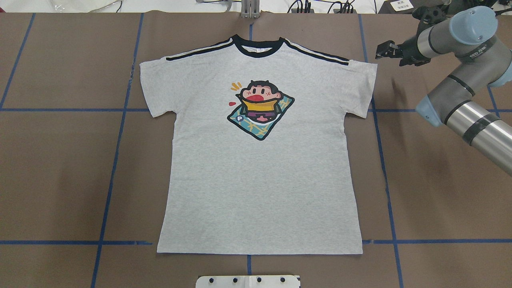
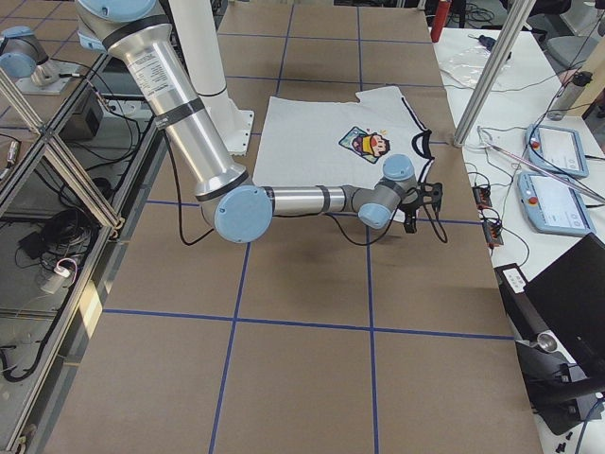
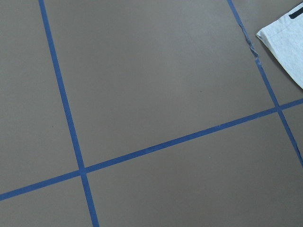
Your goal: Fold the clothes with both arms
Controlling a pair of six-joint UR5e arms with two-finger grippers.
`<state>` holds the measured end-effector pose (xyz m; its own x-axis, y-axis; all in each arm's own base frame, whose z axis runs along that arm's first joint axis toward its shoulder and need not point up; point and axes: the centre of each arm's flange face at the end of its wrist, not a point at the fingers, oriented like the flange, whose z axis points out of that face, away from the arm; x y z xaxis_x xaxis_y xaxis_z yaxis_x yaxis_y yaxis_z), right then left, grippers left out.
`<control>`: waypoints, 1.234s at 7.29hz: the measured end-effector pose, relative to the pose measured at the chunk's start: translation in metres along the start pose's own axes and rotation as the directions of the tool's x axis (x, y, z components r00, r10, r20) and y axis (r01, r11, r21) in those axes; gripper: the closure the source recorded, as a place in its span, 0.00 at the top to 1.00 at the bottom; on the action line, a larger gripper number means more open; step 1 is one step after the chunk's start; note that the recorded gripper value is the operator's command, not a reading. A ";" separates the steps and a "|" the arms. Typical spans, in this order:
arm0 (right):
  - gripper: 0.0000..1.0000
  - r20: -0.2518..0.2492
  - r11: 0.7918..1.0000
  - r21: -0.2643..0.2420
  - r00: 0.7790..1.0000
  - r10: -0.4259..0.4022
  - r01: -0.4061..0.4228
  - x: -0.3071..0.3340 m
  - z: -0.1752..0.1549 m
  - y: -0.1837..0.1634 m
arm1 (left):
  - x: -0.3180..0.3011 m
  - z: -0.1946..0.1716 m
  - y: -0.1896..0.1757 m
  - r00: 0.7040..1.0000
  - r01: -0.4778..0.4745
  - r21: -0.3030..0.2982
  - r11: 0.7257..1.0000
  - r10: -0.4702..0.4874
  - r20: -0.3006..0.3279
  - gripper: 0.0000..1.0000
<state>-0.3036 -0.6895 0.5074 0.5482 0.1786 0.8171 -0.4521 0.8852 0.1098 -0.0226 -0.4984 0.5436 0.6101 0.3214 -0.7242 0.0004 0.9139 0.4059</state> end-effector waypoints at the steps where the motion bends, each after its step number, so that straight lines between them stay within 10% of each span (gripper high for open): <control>1: 0.77 -0.016 1.000 0.015 1.000 0.012 -0.012 -0.009 0.012 0.000 | 0.001 -0.003 -0.002 1.000 -0.007 0.010 1.000 0.007 0.027 1.00; 2: 0.66 -0.032 1.000 0.024 0.999 0.015 -0.014 -0.012 0.023 0.003 | 0.002 -0.006 -0.003 0.999 -0.012 0.018 1.000 0.011 0.045 1.00; 4: 0.08 -0.036 1.000 0.027 0.999 0.008 -0.007 -0.019 0.034 0.011 | 0.005 -0.009 -0.005 0.998 -0.019 0.026 0.999 0.018 0.055 1.00; 9: 0.00 -0.017 1.000 0.004 1.000 0.006 -0.006 -0.024 0.032 0.014 | 0.006 -0.009 -0.006 0.998 -0.021 0.027 0.999 0.019 0.056 1.00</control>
<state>-0.3456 -0.6954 0.5074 0.5577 0.1909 0.8078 -0.4577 0.8826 0.1074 -0.0264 -0.4998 0.5314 0.6533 0.3248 -0.6839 0.0091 0.8999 0.4360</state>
